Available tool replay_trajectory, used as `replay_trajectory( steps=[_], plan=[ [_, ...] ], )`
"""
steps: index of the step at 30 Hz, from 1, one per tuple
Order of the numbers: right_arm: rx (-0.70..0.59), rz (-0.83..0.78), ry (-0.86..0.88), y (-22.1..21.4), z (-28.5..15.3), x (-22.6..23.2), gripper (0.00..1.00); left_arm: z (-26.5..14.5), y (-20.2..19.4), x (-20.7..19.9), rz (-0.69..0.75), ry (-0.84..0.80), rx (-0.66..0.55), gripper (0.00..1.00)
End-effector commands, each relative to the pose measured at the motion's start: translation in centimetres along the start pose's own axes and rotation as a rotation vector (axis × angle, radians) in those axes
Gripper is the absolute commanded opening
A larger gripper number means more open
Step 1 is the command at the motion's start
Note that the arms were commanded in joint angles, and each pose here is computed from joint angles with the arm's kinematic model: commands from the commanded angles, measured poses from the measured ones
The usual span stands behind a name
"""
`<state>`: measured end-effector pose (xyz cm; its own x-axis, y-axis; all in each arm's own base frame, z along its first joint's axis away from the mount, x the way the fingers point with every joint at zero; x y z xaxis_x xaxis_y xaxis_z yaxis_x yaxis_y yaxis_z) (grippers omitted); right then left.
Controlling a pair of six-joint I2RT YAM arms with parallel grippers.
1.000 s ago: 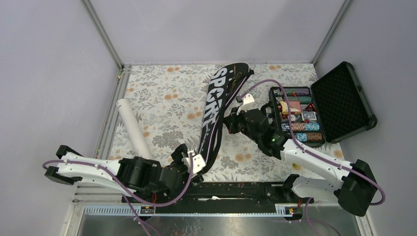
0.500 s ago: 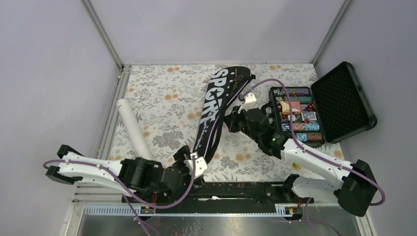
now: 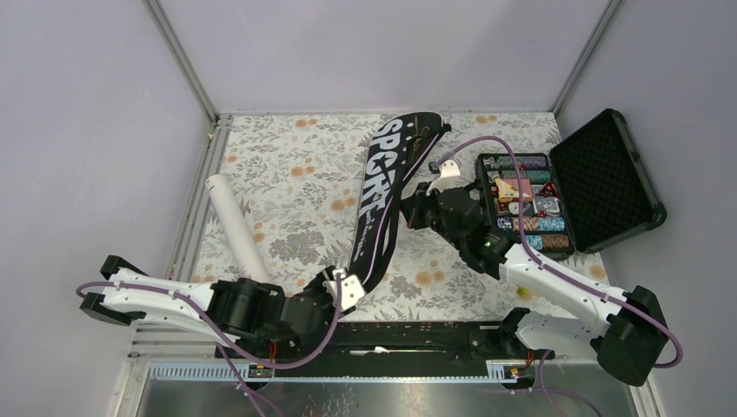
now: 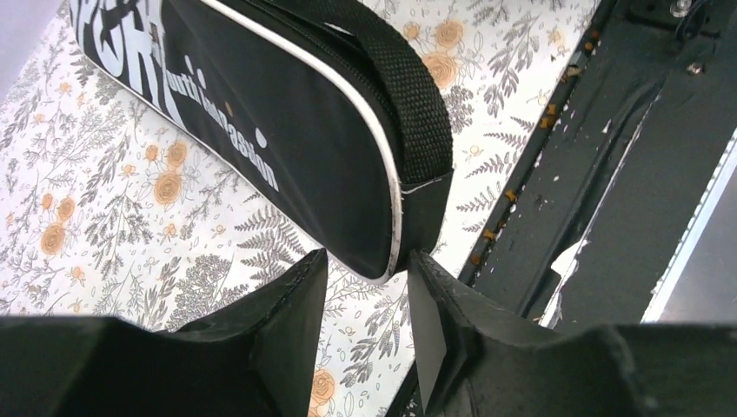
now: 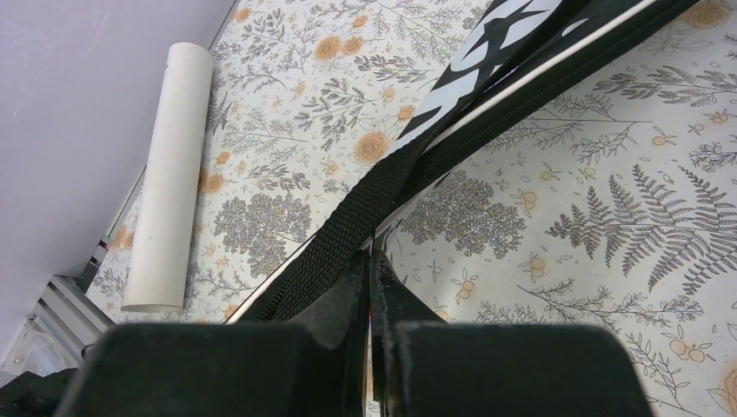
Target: Pack up the badminton gear
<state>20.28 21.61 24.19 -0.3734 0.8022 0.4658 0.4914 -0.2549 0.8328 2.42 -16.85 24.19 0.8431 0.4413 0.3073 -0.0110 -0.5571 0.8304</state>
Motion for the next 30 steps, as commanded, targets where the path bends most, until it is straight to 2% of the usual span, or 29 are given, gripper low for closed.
replay_trajectory(
  steps=[1, 3, 4, 5, 6, 12, 20, 23, 25, 28, 30],
  plan=[
    [-0.149, 0.062, 0.092, 3.7, -0.8, 2.1, 0.0, -0.9, 2.3, 1.2, -0.108, 0.07, -0.123, 0.44],
    [-0.155, 0.067, 0.096, 4.0, -0.8, 2.2, 0.0, -1.0, 2.3, 1.1, -0.115, 0.059, -0.128, 0.58],
    [-0.154, 0.067, 0.095, 4.1, -0.8, 2.3, 0.0, -0.9, 2.3, 0.9, -0.108, 0.034, -0.125, 0.72],
    [-0.156, 0.068, 0.09, 4.3, -0.8, 2.3, 0.0, -0.9, 2.2, 0.7, -0.096, 0.019, -0.122, 0.79],
    [-0.159, 0.071, 0.09, 4.4, -0.9, 2.4, 0.0, -0.7, 2.1, 0.6, -0.081, 0.011, -0.115, 0.83],
    [-0.16, 0.086, 0.088, 4.7, -0.8, 2.6, 0.0, 0.8, 1.7, -0.1, 0.0, 0.063, -0.069, 0.87],
    [-0.172, 0.104, 0.085, 5.2, -0.9, 2.8, 0.0, 1.4, 2.3, -0.1, 0.025, 0.107, -0.076, 0.89],
    [-0.165, 0.114, 0.092, 5.1, -1.0, 2.8, 0.0, 1.1, 2.2, 0.2, 0.003, 0.113, -0.094, 0.86],
    [-0.16, 0.13, 0.1, 4.8, -1.1, 2.7, 0.0, 0.8, 2.0, 0.5, -0.022, 0.124, -0.112, 0.8],
    [-0.155, 0.15, 0.121, 4.4, -1.3, 2.7, 0.0, 0.2, 1.9, 1.1, -0.082, 0.134, -0.159, 0.63],
    [-0.139, 0.152, 0.135, 4.0, -1.4, 2.7, 0.0, -0.2, 1.9, 1.5, -0.121, 0.136, -0.192, 0.57]
  ],
)
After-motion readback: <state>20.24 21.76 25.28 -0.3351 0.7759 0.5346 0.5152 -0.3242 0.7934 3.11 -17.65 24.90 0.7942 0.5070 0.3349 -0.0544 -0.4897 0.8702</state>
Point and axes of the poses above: each gripper's point midway between its finger pads, its own z axis out along the fingers, its own x axis along the line the jaws close on, y = z × x, the point moved 9 cm from there along -z, back along the fingers, and after that the axes turned 3 degrees about z, right-handed, at the moved point
